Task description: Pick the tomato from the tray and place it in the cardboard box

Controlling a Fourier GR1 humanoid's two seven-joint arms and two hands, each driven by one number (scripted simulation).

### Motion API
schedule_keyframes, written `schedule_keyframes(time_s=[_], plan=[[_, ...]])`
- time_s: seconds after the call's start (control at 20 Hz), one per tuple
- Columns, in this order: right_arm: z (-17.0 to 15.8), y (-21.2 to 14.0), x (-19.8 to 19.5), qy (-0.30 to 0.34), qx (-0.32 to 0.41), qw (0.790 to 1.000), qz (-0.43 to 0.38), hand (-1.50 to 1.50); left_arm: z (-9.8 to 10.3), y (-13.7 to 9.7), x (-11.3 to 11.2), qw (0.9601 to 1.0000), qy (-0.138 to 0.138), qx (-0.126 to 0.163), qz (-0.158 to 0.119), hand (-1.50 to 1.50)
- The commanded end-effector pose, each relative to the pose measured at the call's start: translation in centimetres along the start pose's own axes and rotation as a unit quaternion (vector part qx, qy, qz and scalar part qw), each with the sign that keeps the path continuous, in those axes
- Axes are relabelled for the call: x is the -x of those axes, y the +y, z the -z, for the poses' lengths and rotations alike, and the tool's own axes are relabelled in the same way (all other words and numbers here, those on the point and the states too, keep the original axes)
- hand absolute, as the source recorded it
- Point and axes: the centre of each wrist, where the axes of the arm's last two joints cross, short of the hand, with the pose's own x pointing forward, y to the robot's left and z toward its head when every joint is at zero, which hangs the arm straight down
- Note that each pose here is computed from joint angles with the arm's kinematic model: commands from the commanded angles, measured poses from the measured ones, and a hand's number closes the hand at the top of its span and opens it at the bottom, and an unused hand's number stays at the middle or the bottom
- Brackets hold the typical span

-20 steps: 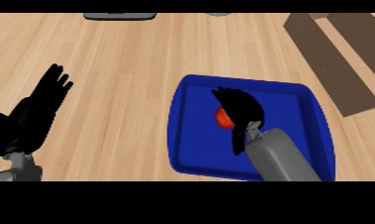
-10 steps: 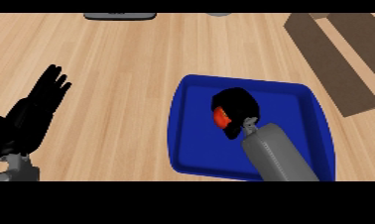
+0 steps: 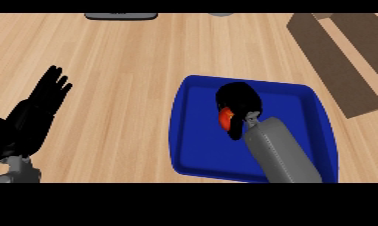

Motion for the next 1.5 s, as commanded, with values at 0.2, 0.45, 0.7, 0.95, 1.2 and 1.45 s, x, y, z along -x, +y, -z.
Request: schedule_keyframes(time_s=[0.2, 0.45, 0.7, 0.95, 1.2, 1.45], plan=[[2.0, -7.5, 8.2, 0.232, 0.072, 0.961, 0.134, 1.5, 0.9, -0.6, -0.2, 0.9999, 0.002, 0.013, 0.003, 0.0], [3.7, -9.6, 9.0, 0.273, 0.124, 0.949, 0.101, 1.5, 1.5, -0.4, -2.1, 0.9998, -0.005, 0.019, 0.007, 0.0], [3.3, -14.7, 7.4, 0.243, 0.207, 0.944, 0.081, 1.5, 0.3, -0.3, -1.1, 0.9999, 0.002, 0.007, -0.009, 0.0], [2.0, -19.2, 4.4, 0.226, 0.315, 0.919, 0.068, 1.5, 0.8, 0.4, -1.2, 1.0, 0.001, 0.007, -0.001, 0.0], [-0.5, -24.2, 2.9, 0.275, 0.393, 0.874, 0.075, 1.5, -0.2, 0.0, -1.0, 1.0, 0.004, 0.004, 0.0, 0.0], [-2.9, -28.0, 5.4, 0.326, 0.432, 0.836, 0.089, 1.5, 0.3, -1.0, -1.4, 0.9999, 0.004, 0.013, 0.008, 0.0]])
